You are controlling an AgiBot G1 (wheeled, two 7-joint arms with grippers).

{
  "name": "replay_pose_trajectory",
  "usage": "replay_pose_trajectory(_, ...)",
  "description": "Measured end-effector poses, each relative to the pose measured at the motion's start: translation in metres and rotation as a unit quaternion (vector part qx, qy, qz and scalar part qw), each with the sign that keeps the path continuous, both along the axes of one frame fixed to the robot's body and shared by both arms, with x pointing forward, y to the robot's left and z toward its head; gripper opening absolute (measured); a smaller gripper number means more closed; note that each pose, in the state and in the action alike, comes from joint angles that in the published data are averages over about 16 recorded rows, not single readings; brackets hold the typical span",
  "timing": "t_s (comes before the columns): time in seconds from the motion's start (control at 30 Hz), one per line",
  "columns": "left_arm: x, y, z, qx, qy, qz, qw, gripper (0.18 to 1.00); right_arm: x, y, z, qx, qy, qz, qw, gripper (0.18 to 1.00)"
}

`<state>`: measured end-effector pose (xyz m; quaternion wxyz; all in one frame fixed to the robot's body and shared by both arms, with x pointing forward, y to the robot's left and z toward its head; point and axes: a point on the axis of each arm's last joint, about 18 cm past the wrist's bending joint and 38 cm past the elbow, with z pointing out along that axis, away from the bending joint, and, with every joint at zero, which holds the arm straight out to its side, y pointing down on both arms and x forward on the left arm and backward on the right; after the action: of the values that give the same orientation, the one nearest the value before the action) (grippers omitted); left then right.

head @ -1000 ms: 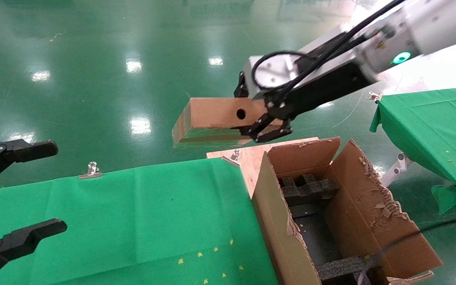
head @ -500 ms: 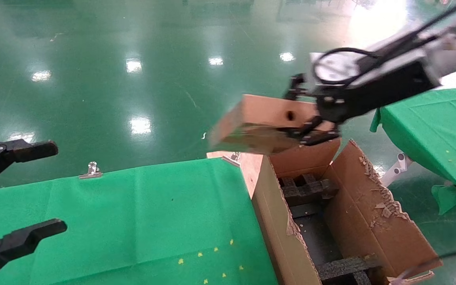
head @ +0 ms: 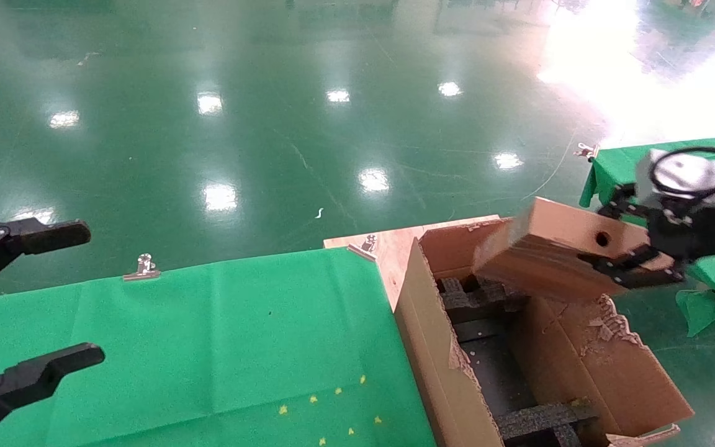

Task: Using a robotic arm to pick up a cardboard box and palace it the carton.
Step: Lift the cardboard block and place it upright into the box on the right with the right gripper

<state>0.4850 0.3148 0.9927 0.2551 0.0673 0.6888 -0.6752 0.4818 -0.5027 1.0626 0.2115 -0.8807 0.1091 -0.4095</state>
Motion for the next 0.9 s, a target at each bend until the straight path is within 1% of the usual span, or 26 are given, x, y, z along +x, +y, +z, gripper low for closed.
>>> replay_pose_trajectory(0.1,0.000,0.000,0.000,0.000,0.000,0.000,1.0000,1.001,-0.006,-0.009,-0.007,0.011,0.006,-0.014,1.000,0.307)
replay_pose_trajectory(0.27,0.000,0.000,0.000,0.000,0.000,0.000,1.0000,1.001,-0.010,-0.016,-0.013,0.022,0.010,-0.025,0.999,0.306)
replay_pose_trajectory(0.4,0.000,0.000,0.000,0.000,0.000,0.000,1.0000,1.001,-0.009,-0.019,-0.017,0.036,0.013,-0.037,0.999,0.306)
replay_pose_trajectory(0.57,0.000,0.000,0.000,0.000,0.000,0.000,1.0000,1.001,-0.003,-0.022,-0.026,0.074,0.023,-0.065,0.995,0.305)
replay_pose_trajectory(0.63,0.000,0.000,0.000,0.000,0.000,0.000,1.0000,1.001,0.000,-0.025,-0.032,0.095,0.029,-0.083,0.992,0.305)
replay_pose_trajectory(0.73,0.000,0.000,0.000,0.000,0.000,0.000,1.0000,1.001,0.004,-0.031,-0.043,0.131,0.039,-0.118,0.983,0.305)
replay_pose_trajectory(0.8,0.000,0.000,0.000,0.000,0.000,0.000,1.0000,1.001,0.007,-0.036,-0.051,0.159,0.045,-0.146,0.975,0.304)
replay_pose_trajectory(0.9,0.000,0.000,0.000,0.000,0.000,0.000,1.0000,1.001,0.009,-0.043,-0.064,0.197,0.053,-0.187,0.961,0.304)
